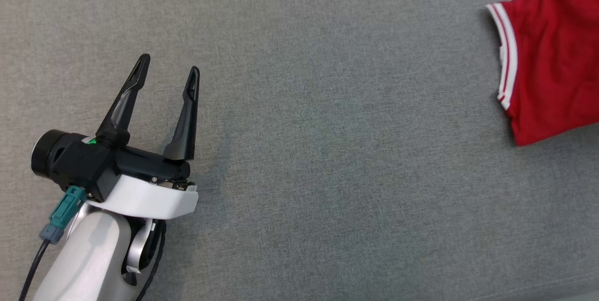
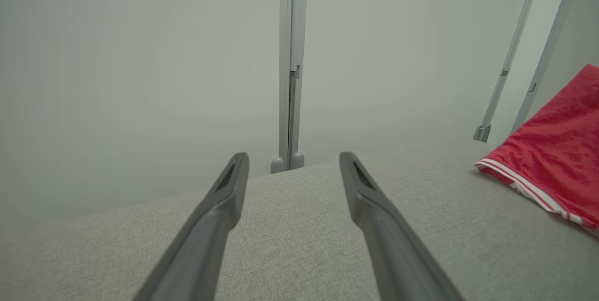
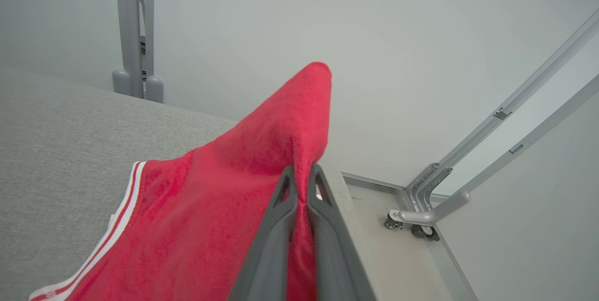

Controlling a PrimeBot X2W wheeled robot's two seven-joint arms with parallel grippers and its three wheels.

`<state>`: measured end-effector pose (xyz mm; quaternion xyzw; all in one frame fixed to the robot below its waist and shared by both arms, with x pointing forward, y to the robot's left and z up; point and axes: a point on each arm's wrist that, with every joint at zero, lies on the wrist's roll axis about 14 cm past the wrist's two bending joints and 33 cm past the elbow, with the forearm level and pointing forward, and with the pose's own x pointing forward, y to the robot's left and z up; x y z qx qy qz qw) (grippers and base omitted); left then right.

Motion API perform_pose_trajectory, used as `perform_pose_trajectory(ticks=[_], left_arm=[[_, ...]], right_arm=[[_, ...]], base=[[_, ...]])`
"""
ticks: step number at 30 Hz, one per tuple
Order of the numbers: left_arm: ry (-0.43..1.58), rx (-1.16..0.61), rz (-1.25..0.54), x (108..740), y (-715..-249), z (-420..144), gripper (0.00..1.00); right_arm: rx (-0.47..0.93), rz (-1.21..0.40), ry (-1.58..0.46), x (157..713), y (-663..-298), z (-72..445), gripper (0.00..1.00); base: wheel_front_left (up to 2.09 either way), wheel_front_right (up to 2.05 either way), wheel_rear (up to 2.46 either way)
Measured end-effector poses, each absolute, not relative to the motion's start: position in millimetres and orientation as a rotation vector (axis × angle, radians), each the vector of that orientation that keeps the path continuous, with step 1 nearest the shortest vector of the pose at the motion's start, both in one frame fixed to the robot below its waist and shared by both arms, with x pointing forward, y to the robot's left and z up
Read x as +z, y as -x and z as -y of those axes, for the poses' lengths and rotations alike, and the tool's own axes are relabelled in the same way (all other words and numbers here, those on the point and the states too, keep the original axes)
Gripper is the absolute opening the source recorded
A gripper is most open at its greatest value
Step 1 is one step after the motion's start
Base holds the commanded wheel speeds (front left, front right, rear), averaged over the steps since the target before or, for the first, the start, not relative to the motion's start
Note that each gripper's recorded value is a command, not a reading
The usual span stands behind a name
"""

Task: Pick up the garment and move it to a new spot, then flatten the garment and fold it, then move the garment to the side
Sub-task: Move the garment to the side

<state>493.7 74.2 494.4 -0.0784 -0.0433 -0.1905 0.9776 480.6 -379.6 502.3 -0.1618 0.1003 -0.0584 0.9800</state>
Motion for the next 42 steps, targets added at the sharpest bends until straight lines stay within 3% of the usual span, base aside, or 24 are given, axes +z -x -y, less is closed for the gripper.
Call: perform_pose_trajectory(ticks=[8, 14, 15, 16, 17, 18, 19, 20, 30, 42], left_arm=[[0.142, -0.404, 0.029, 460, -514, -72, 1.00], [0.136, -0.396, -0.019, 434, -520, -78, 1.00], [0.134, -0.397, -0.023, 431, -521, -78, 1.00], [0.128, -0.398, -0.030, 428, -522, -79, 1.00], [0.126, -0.400, -0.037, 424, -522, -79, 1.00], [0.127, -0.402, -0.040, 422, -523, -78, 1.00], [0.126, -0.404, -0.043, 420, -524, -77, 1.00], [0.125, -0.409, -0.045, 419, -524, -76, 1.00], [0.132, -0.424, -0.028, 433, -518, -69, 1.00], [0.160, -0.336, -0.010, 468, -479, -86, 1.00]], right_arm=[[-0.288, -0.246, 0.333, 493, -498, 444, 0.00], [-0.363, -0.340, 0.306, 453, -502, 464, 0.03], [-0.373, -0.349, 0.302, 448, -503, 467, 0.30], [-0.378, -0.349, 0.305, 445, -503, 468, 0.49], [-0.378, -0.348, 0.309, 442, -505, 468, 0.49], [-0.381, -0.353, 0.314, 439, -505, 469, 0.58], [-0.391, -0.351, 0.304, 437, -504, 470, 0.91], [-0.402, -0.355, 0.296, 434, -502, 471, 1.00], [-0.401, -0.312, 0.216, 427, -481, 451, 1.00], [-0.234, -0.080, 0.069, 470, -459, 352, 1.00]], base=[[0.00, 0.00, 0.00], [0.00, 0.00, 0.00], [0.00, 0.00, 0.00], [0.00, 0.00, 0.00], [0.00, 0.00, 0.00], [0.00, 0.00, 0.00], [0.00, 0.00, 0.00], [0.00, 0.00, 0.00], [0.00, 0.00, 0.00], [0.00, 0.00, 0.00]])
